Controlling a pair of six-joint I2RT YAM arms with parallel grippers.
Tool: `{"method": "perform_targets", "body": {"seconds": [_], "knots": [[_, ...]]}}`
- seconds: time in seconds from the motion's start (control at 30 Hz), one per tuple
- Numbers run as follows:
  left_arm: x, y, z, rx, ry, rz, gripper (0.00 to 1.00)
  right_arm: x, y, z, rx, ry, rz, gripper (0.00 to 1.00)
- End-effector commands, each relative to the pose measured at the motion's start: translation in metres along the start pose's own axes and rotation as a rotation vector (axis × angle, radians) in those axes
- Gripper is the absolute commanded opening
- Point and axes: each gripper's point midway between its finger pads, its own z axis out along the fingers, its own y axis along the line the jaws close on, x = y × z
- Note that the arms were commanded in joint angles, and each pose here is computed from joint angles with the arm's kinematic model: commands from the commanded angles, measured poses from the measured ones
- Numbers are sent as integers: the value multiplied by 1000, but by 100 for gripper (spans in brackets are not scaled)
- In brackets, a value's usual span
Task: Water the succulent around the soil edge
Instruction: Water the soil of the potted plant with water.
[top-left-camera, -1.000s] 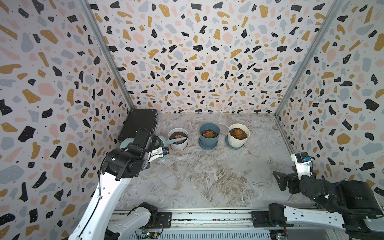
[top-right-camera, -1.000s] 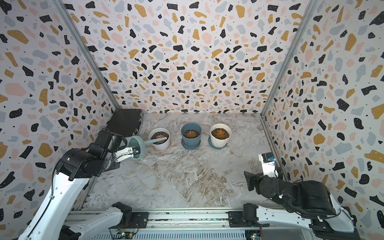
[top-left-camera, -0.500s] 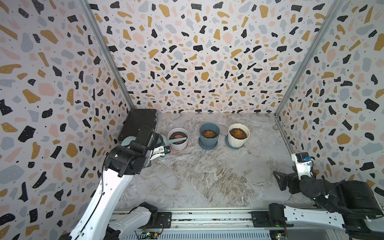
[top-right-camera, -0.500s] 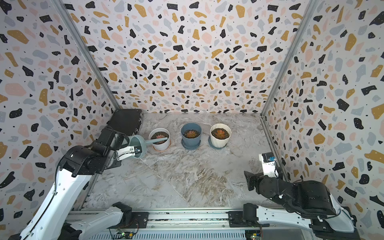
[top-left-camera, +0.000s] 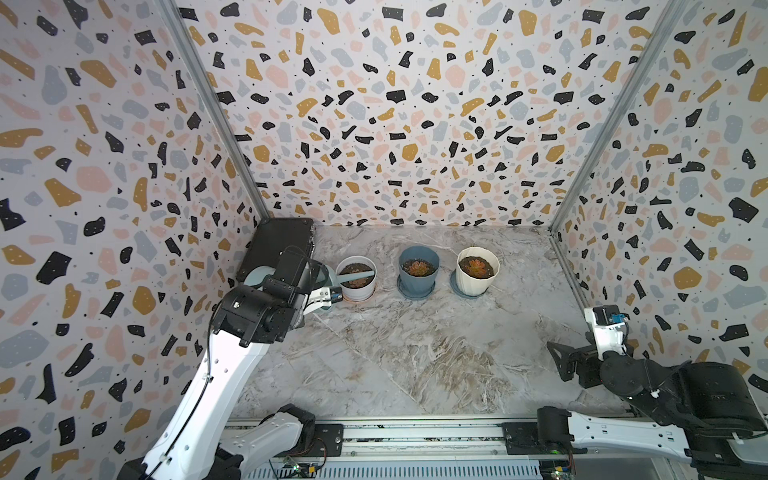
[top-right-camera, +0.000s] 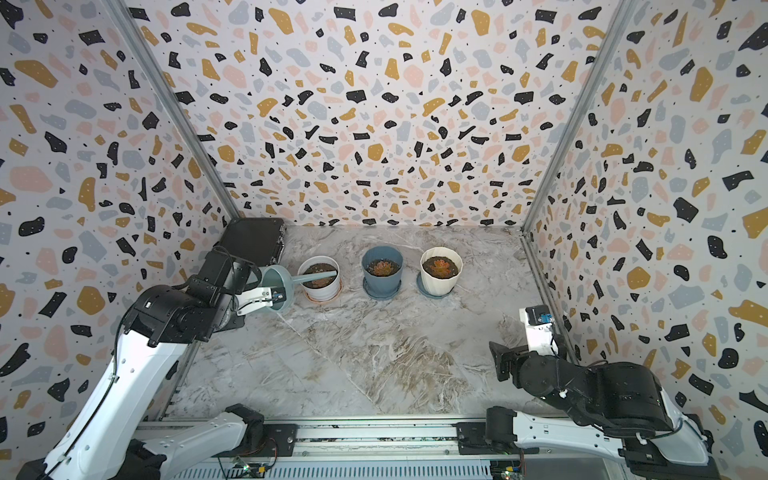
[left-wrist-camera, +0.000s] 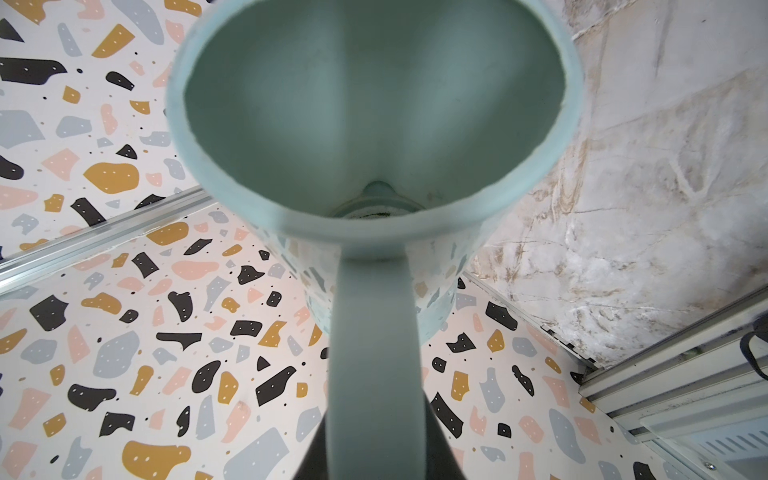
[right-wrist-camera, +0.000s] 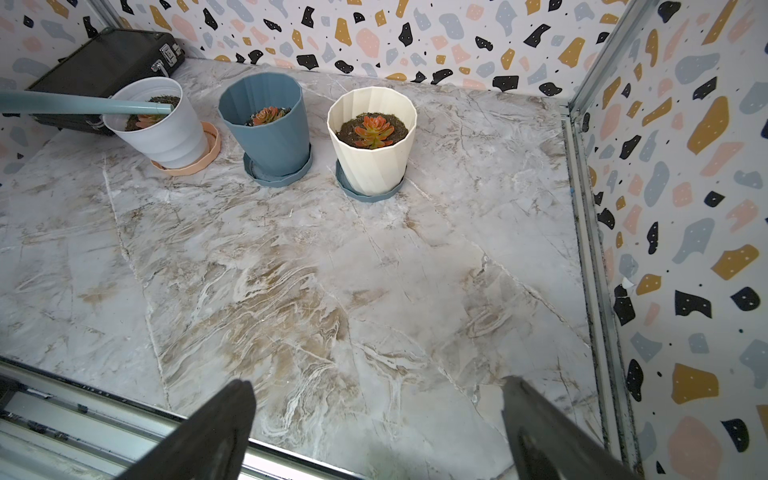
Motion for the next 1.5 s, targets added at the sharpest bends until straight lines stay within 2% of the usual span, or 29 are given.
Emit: {"method": "perform_targets", "body": {"seconds": [0.0, 0.43, 0.63, 0.8, 0.87, 0.97, 1.1, 1.2, 1.3, 1.47], "knots": [[3, 28, -12, -118, -5, -62, 0, 23, -37, -3, 127, 83, -149, 98], [2, 35, -8, -146, 16, -70, 0, 22, -37, -4, 126, 80, -150, 97], [9, 41, -8, -198, 27, -139, 0, 20, -37, -4, 128, 77, -151, 98], [22, 40, -25, -275, -43, -302, 0, 16, -34, -5, 136, 78, -159, 98], [27, 38, -37, -287, -102, -419, 0, 15, -32, -4, 142, 80, -162, 98], [29, 34, -60, -265, -249, -666, 0, 14, -30, -4, 149, 84, -163, 99], [16, 13, -84, -117, -469, -931, 0, 11, -28, -4, 155, 83, -167, 99], [6, -12, -90, 62, -524, -1082, 0, 6, -27, -6, 155, 75, -167, 99], [-8, -43, -97, 275, -552, -1160, 0, 1, -25, -6, 159, 68, -172, 99], [-35, -73, -107, 528, -664, -1288, 0, 4, -22, -4, 161, 79, -173, 99]]}}
